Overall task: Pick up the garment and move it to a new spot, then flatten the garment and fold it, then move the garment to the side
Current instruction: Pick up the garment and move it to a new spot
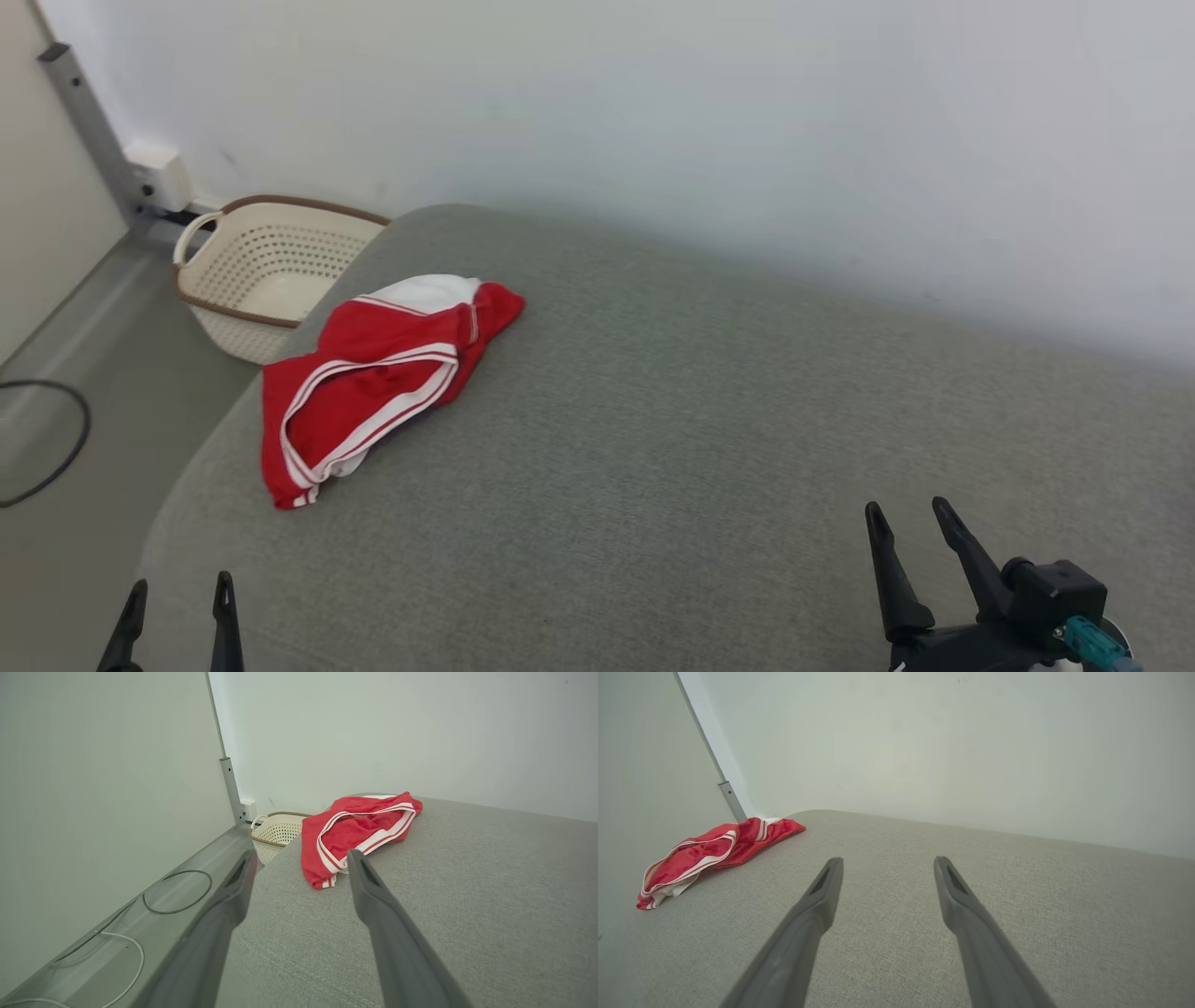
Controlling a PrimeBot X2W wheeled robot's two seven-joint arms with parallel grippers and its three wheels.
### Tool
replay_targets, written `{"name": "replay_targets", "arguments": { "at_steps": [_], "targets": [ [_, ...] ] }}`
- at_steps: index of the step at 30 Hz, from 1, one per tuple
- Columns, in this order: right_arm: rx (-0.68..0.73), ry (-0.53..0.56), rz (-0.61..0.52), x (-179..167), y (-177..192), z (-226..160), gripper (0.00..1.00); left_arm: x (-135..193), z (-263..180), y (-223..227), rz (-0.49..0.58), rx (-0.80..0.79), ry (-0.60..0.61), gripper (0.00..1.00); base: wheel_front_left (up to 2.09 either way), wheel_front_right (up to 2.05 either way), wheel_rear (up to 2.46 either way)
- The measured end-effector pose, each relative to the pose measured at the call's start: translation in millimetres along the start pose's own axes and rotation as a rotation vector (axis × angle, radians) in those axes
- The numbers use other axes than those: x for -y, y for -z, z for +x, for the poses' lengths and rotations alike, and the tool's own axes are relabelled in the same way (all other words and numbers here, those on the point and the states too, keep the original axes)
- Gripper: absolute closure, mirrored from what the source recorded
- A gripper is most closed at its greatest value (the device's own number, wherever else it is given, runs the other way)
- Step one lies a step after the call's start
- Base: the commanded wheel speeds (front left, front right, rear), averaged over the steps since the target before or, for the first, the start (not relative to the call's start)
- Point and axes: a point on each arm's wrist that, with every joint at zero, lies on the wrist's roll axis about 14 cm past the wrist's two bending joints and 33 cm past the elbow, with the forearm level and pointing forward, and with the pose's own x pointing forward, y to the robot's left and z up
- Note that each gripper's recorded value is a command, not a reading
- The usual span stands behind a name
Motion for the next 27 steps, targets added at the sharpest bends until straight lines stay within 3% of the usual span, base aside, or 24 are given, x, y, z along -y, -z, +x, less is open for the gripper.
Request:
{"name": "replay_targets", "arguments": {
  "at_steps": [11, 27],
  "targets": [
    [-0.012, -0.098, 0.012, -26.3, 6.3, 21.0, 0.00, -31.1, -15.3, 0.0, 0.021, -0.008, -0.099, 0.00, 0.00, 0.00, 0.00],
    [-0.007, -0.070, 0.010, -16.4, 4.9, 16.0, 0.00, -21.4, 4.2, -18.9, 0.002, 0.059, -0.056, 0.00, 0.00, 0.00, 0.00]
  ]
}}
